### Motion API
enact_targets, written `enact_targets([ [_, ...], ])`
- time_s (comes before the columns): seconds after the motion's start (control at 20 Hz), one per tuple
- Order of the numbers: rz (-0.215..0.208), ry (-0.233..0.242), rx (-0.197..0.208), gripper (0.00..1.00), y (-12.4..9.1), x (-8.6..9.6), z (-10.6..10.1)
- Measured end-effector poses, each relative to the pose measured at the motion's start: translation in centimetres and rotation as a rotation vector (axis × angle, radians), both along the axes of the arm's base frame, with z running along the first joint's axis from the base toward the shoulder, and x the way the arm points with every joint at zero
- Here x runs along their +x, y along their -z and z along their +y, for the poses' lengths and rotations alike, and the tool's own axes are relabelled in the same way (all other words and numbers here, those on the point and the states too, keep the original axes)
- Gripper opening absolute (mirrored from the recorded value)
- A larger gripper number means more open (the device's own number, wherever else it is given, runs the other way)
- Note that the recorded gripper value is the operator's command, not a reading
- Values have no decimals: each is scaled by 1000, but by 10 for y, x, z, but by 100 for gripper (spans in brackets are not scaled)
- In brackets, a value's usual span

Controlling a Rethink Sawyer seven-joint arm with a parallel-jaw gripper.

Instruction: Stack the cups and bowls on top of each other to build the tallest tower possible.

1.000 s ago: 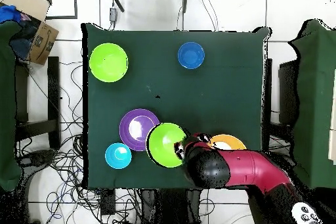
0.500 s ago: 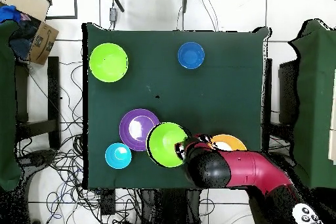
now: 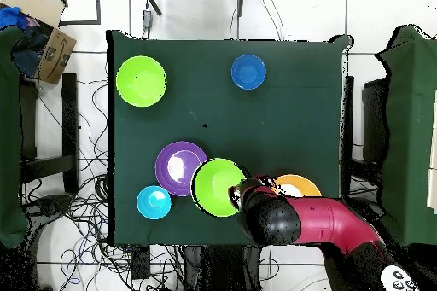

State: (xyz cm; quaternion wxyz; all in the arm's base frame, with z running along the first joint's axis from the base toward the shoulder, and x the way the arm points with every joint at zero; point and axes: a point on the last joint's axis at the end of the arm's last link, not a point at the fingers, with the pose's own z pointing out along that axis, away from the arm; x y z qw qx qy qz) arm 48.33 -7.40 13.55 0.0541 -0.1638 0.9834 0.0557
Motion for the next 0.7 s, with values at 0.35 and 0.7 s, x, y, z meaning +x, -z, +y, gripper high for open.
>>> enact_targets([
  [0.35, 1, 1, -1, 0, 0, -1, 0],
  [0.7, 4, 0, 0, 0, 1, -2, 1],
])
